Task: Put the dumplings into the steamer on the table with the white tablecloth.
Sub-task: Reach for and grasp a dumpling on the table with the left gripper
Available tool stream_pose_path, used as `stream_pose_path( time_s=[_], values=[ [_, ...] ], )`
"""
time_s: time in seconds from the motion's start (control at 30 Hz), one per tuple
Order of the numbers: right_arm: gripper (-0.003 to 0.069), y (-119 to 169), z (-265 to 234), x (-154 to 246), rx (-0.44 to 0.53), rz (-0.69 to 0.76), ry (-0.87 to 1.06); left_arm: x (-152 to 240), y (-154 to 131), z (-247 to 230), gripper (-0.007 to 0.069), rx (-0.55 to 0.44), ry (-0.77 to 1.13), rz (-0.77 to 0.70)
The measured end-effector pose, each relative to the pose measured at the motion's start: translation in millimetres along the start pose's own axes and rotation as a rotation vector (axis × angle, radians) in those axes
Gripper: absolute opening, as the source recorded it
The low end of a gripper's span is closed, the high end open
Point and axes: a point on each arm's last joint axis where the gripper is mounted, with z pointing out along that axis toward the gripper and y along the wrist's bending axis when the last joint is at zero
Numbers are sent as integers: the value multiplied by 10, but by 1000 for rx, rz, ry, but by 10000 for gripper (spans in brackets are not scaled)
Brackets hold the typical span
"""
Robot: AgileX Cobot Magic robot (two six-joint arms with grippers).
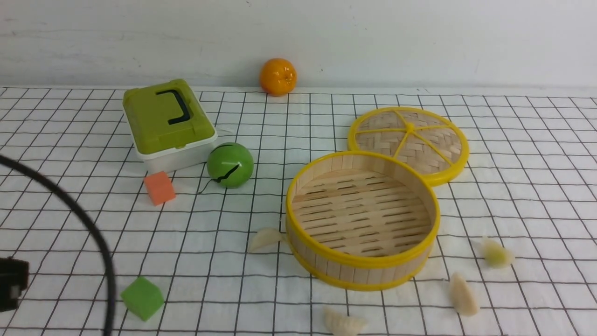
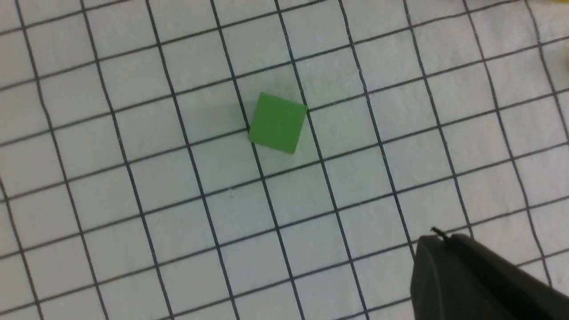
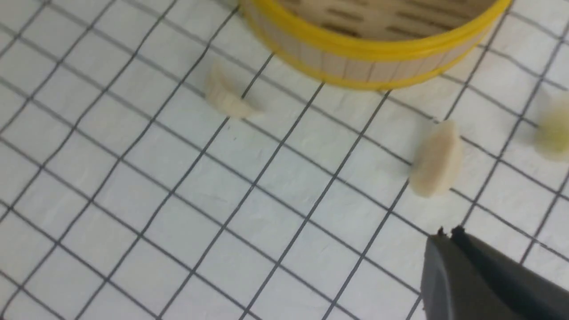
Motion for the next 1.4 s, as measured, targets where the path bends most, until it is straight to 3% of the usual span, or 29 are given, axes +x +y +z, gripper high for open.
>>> stream_pose_path(
  time_s=[0.17, 0.4, 0.53, 1.03, 1.3, 1.4],
  values=[
    [-17, 51, 63, -9, -18, -28, 28, -325, -180, 284, 102, -2, 88, 31],
    [-15, 53, 44, 16, -16, -37, 51, -740, -324, 795, 363, -12, 187, 74],
    [-15, 65, -8, 52, -20, -40, 61, -842, -380, 1118, 431, -10, 233, 134],
    [-12, 105, -181, 179, -35, -51, 105, -1148, -514, 1969, 448, 9, 128, 402],
    [-4, 109, -186, 202, -41, -51, 131, -1149, -551, 2347, 445, 10, 86, 446],
    [-4, 108, -186, 204, -40, -51, 133, -1116, -556, 2471, 409, 11, 100, 461]
  ],
)
